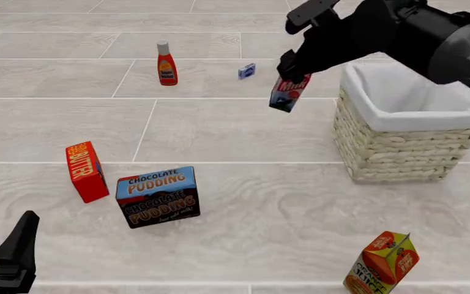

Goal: Pick the milk and place it in the basket.

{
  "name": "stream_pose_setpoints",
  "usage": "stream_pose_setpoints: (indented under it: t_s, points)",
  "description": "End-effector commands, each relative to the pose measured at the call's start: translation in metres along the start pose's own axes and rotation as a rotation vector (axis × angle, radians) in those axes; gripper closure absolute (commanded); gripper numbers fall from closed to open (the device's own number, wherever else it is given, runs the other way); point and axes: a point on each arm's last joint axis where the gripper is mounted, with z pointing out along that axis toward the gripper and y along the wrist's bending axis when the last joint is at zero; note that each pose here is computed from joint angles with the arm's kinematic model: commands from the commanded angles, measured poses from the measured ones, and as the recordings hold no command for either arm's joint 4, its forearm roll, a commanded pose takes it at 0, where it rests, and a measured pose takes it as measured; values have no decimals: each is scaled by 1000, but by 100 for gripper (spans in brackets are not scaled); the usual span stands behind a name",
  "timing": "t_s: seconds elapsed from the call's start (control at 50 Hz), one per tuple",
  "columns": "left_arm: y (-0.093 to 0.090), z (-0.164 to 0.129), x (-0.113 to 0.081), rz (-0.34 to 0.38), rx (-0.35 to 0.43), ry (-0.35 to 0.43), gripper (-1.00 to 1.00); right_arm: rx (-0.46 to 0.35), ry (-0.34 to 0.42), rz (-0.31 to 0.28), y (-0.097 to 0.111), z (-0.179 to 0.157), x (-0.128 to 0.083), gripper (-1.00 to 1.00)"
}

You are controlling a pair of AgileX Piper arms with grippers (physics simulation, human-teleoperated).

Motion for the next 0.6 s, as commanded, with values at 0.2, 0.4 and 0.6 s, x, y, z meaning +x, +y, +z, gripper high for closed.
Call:
stream_pose_setpoints:
  t_s: [0.2, 0.4, 0.6]
  points:
    - [0, 0, 0, 0, 0, 0, -100, 136, -55, 19, -47, -81, -1, 100]
    - [0, 0, 0, 0, 0, 0, -100, 199, -54, 23, -68, -108, 2, 100]
    - [0, 0, 0, 0, 0, 0, -100, 259, -47, 39, -86, -123, 12, 100]
